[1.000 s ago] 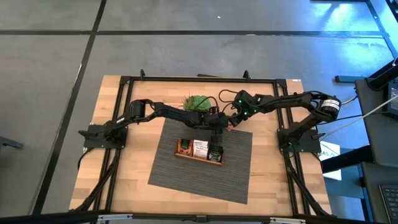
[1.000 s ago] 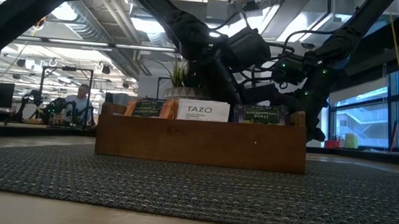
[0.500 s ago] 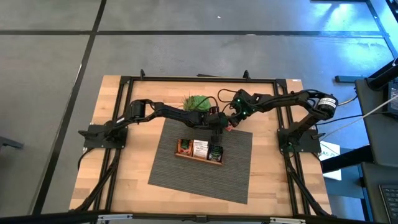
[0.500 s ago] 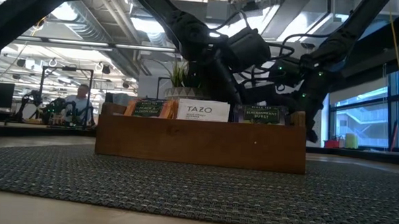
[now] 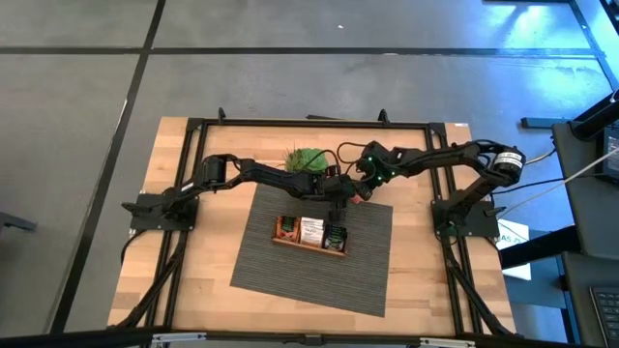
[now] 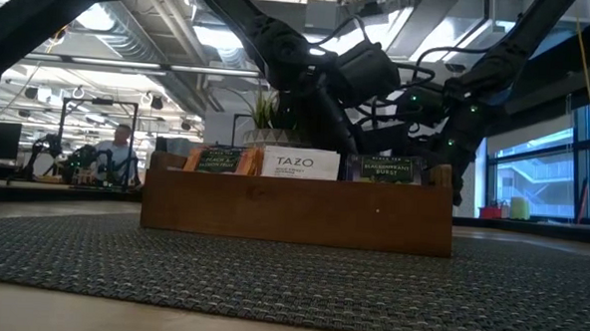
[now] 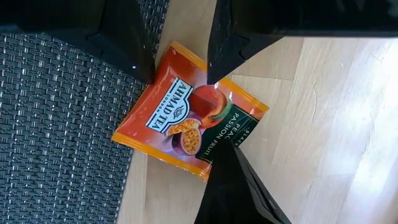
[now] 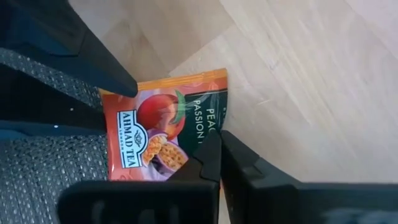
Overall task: Pick & Place Tea
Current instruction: Put the orange tea bag into the left section of the wooden organizer
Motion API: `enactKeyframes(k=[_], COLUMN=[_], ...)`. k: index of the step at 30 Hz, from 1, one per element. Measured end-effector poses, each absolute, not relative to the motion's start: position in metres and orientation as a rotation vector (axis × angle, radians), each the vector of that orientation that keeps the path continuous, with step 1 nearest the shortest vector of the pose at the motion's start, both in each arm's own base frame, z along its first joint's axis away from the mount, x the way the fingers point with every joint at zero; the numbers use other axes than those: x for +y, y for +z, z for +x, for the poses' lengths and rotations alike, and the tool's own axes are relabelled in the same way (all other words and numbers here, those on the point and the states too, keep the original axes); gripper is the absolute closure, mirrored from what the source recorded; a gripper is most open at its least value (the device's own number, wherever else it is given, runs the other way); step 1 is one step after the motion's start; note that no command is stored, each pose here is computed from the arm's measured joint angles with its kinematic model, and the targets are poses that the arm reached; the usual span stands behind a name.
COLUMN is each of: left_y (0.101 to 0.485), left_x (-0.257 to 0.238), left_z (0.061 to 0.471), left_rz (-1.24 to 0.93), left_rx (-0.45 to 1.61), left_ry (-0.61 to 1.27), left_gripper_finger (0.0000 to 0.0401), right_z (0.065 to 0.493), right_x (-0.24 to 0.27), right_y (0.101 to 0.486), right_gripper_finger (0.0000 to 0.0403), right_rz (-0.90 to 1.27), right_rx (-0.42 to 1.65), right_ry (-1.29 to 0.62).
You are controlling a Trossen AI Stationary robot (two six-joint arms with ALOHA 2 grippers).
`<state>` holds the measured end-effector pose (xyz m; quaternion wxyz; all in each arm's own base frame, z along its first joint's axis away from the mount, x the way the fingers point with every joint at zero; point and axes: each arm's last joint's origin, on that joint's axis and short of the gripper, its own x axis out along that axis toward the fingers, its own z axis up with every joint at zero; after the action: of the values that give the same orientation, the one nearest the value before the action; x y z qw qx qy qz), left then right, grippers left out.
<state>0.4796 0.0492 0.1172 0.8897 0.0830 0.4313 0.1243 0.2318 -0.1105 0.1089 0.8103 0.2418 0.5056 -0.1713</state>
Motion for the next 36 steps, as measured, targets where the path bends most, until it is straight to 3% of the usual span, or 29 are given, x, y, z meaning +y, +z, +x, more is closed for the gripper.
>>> enactKeyframes(k=[9, 17, 21, 30, 36], left_y=[0.132, 0.175, 0.214, 0.333, 0.368], left_x=[0.054, 0.062, 0.065, 0.087, 0.072], left_z=[0.477, 0.472, 0.464, 0.396, 0.332], left_rz=[0.162, 0.15, 0.136, 0.004, -0.103], left_rx=[0.882, 0.78, 0.692, 0.48, 0.37], left_ry=[0.264, 0.295, 0.296, 0.312, 0.298], left_gripper_finger=[0.0253, 0.0253, 0.0253, 0.0253, 0.0253], right_z=[0.226, 0.218, 0.212, 0.198, 0.21], right_x=[-0.108, -0.104, -0.101, -0.074, -0.042], right_y=[0.123, 0.144, 0.162, 0.248, 0.313], right_gripper_finger=[0.04, 0.0401, 0.0401, 0.0402, 0.0403], right_rz=[0.514, 0.507, 0.501, 0.427, 0.372], right_rx=[1.053, 1.015, 0.949, 0.757, 0.592], right_ry=[-0.396, -0.395, -0.4, -0.464, -0.421])
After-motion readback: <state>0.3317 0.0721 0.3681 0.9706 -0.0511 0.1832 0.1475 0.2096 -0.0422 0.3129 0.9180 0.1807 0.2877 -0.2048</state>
